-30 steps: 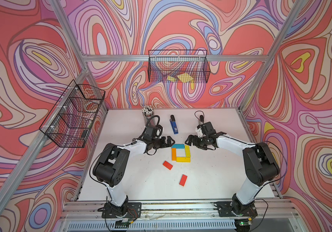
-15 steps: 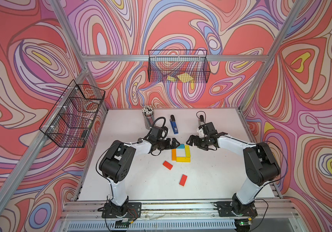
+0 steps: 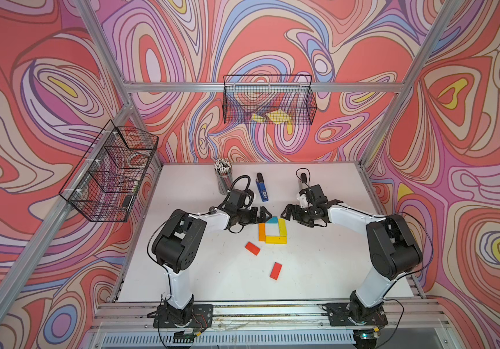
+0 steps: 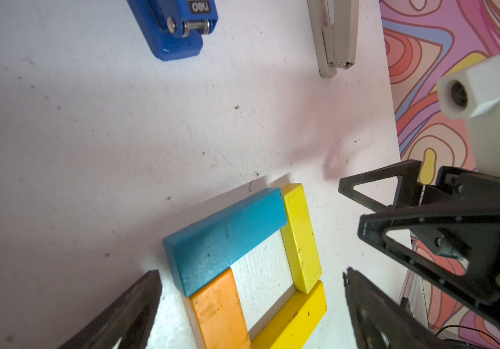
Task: Assemble the letter p with building blocks
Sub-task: Adjust the building block at the center of the board, then pick up the building block from the center of the board, then assemble the building block at the center of the board.
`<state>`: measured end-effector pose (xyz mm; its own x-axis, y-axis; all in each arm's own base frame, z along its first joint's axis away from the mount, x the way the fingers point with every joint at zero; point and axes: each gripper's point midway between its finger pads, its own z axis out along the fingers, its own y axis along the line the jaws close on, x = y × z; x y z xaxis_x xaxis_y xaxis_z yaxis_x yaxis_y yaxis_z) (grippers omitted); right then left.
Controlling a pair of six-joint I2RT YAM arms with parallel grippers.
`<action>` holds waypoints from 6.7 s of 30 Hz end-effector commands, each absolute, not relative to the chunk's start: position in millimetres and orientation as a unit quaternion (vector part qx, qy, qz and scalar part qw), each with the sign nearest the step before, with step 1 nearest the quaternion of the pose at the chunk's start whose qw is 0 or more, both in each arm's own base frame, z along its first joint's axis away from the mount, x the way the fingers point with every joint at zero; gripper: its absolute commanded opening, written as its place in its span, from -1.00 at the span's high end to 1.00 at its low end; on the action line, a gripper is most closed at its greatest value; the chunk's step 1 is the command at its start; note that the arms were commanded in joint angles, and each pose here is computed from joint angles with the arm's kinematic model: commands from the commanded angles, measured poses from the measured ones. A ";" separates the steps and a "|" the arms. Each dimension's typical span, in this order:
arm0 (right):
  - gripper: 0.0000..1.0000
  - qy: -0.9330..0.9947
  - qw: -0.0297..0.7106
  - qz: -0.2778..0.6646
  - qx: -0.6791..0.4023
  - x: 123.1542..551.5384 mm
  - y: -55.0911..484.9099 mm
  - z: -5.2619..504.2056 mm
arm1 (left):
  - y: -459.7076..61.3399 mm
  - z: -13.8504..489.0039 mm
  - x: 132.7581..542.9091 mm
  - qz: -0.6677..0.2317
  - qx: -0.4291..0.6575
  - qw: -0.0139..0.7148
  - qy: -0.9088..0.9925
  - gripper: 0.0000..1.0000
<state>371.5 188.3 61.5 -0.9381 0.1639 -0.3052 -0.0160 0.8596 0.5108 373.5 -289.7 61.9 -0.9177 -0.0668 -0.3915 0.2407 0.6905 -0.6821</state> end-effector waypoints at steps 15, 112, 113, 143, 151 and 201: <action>-0.96 0.946 0.184 0.264 0.036 370.0 183.4 67.3 | -304.4 60.6 379.9 -0.397 0.054 0.197 0.895 -0.95; 0.66 0.935 0.118 0.085 -0.323 248.4 359.4 33.1 | -65.2 118.7 355.9 -0.171 -0.174 0.349 0.905 -0.98; 0.68 0.937 0.120 0.088 -0.316 248.2 360.1 36.8 | -66.7 119.0 355.6 -0.175 -0.171 0.349 0.905 -0.98; 0.87 0.996 0.053 0.040 -0.051 224.0 339.2 36.4 | -104.3 147.1 353.8 -0.283 -0.121 0.350 0.884 -0.98; 0.87 0.998 0.027 0.038 -0.037 225.5 339.8 18.5 | -107.0 147.8 354.6 -0.290 -0.114 0.351 0.883 -0.98; 0.89 0.999 0.043 0.025 0.012 239.1 307.7 14.7 | -112.2 142.1 357.0 -0.304 -0.107 0.352 0.879 -0.98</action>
